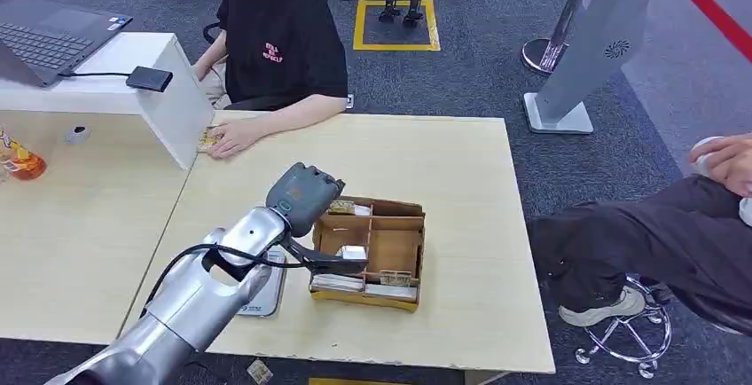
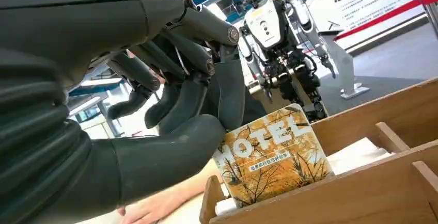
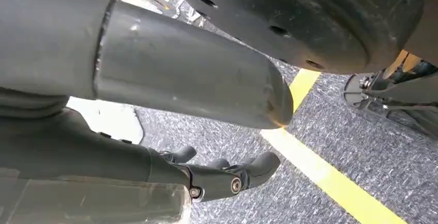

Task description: Pass the card to the sensor for recognition and then transmit it.

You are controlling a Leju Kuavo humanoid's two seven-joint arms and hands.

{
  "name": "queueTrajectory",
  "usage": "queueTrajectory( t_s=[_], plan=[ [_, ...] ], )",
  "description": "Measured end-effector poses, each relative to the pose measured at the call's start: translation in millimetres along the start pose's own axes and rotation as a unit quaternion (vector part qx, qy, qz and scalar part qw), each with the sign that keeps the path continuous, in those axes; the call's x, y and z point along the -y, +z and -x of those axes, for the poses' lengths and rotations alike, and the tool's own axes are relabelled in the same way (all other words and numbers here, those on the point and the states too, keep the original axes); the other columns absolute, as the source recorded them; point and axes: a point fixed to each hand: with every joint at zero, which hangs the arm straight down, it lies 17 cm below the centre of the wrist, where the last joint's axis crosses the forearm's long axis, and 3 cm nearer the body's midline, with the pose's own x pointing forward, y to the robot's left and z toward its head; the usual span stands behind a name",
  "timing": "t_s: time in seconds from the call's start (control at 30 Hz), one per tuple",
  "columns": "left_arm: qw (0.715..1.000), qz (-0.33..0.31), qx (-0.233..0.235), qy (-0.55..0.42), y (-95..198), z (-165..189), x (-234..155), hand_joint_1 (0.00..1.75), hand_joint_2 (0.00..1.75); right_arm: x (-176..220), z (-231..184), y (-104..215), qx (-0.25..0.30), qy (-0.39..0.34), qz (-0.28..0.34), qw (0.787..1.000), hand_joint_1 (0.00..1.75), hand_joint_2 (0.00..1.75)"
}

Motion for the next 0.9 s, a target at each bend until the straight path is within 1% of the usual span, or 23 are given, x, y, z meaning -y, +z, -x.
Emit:
queueTrajectory(
  t_s=[0.07,0.17,0.23,0.27,0.3,0.33,0.37,0.4,0.43,0.47,0.5,0.57,0.67,0.7,0.77,0.8,0.87,0.9],
  plan=[
    [1.0,0.001,0.0,-0.001,0,1,1,1.55,1.75,0,0,0,0.0,0.0,0.0,1.0,0.0,0.0],
    [1.0,0.002,-0.001,-0.001,1,2,2,1.52,1.75,0,0,0,0.0,0.0,0.0,1.0,0.0,0.0],
    [1.0,0.003,-0.001,-0.001,1,2,2,1.41,1.75,0,0,0,0.0,0.0,0.0,1.0,0.0,0.0],
    [1.0,0.003,-0.001,-0.002,1,3,2,1.45,1.75,0,0,0,0.0,0.0,0.0,1.0,0.0,0.0],
    [1.0,0.003,-0.001,-0.002,1,3,2,1.24,1.75,0,0,0,0.0,0.0,0.0,1.0,0.0,0.0],
    [1.0,0.003,-0.001,-0.002,1,3,2,1.06,1.75,0,0,0,0.0,0.0,0.0,1.0,0.0,0.0],
    [1.0,0.003,-0.001,-0.002,1,3,2,0.51,1.75,0,0,0,0.0,0.0,0.0,1.0,0.0,0.0],
    [1.0,0.003,-0.001,-0.001,1,3,2,0.28,1.75,0,0,0,0.0,-0.001,0.0,1.0,0.0,0.0],
    [1.0,0.001,-0.002,-0.001,1,3,1,0.28,1.75,0,0,0,0.0,-0.002,0.0,1.0,0.0,0.0],
    [1.0,0.0,-0.006,0.0,1,4,0,0.16,1.75,0,0,0,0.0,-0.002,0.0,1.0,0.0,0.0],
    [1.0,-0.002,-0.008,0.0,1,5,0,0.12,1.75,0,0,0,0.0,-0.003,0.0,1.0,0.0,0.0],
    [1.0,-0.006,-0.016,-0.001,0,8,-2,0.1,1.75,0,0,0,0.0,-0.004,0.001,1.0,0.0,0.0],
    [0.999,-0.02,-0.027,-0.01,0,11,-10,0.17,1.75,0,0,0,0.0,-0.005,0.001,1.0,0.0,0.0],
    [0.999,-0.028,-0.03,-0.015,0,12,-15,0.21,1.75,0,0,0,0.0,-0.006,0.001,1.0,0.0,0.0],
    [0.998,-0.046,-0.035,-0.025,-1,13,-29,0.21,1.75,0,0,0,0.0,-0.008,0.001,1.0,0.0,0.0],
    [0.998,-0.054,-0.035,-0.028,-1,12,-36,0.17,1.75,0,0,0,-0.001,-0.008,0.001,1.0,0.0,0.0],
    [0.996,-0.073,-0.035,-0.035,-1,10,-52,0.16,1.75,1,0,0,-0.002,-0.01,0.002,1.0,0.0,0.0],
    [0.995,-0.081,-0.034,-0.038,-1,9,-59,0.17,1.75,1,0,0,-0.002,-0.011,0.002,1.0,0.0,0.0]
  ],
)
